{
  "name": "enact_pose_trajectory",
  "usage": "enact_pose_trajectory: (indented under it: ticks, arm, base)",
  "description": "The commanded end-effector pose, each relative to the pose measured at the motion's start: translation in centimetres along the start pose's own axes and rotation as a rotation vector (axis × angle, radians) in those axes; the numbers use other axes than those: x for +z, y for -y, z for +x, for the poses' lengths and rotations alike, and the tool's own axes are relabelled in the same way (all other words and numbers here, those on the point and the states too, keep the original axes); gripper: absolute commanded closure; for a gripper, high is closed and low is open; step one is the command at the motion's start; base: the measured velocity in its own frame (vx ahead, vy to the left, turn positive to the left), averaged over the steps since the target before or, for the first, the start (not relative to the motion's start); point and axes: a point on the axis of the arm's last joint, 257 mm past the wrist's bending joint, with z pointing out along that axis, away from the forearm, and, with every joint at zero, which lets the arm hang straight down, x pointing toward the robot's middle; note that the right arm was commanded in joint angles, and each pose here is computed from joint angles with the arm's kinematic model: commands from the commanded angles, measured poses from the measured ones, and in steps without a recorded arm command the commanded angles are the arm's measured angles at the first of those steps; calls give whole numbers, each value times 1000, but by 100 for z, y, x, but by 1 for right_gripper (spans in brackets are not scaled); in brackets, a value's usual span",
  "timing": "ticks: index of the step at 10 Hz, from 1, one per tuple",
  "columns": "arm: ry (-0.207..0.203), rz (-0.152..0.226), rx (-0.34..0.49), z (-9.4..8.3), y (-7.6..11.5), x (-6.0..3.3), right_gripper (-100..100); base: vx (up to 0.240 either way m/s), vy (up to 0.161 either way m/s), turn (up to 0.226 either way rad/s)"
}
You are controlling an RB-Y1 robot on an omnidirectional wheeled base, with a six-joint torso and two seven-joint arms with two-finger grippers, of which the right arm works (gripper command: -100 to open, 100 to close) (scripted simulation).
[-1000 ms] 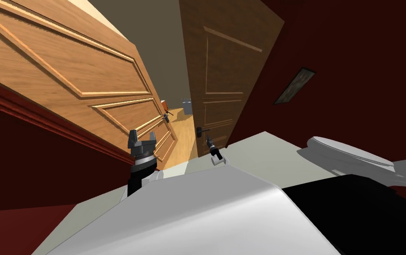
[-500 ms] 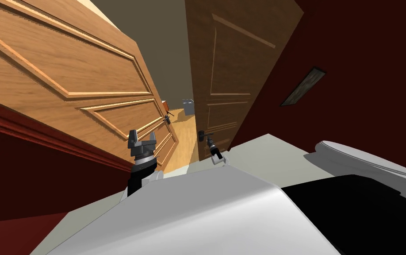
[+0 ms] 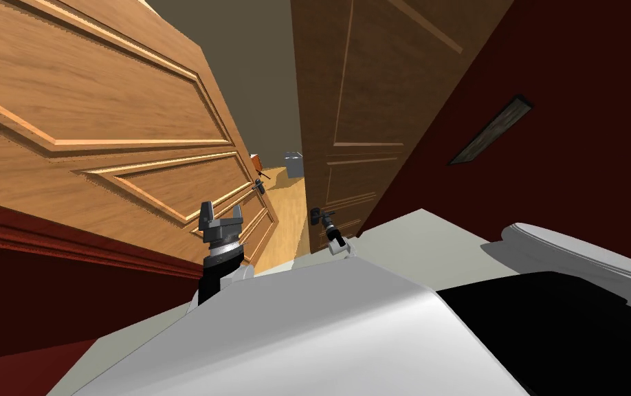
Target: Push the door open
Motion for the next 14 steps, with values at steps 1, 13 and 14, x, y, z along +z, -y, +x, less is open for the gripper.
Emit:
enact_pose_trajectory:
  ticks: [1, 13, 14]
  arm:
    - [0, 1, 0, -1, 3, -2, 100]
    - [76, -2, -30, -461, -30, 40, 100]
    - [91, -2, -34, -546, -31, 42, 100]
  base:
    - [-24, -6, 7]
    - [99, 49, -28]
    - [164, 91, -59]
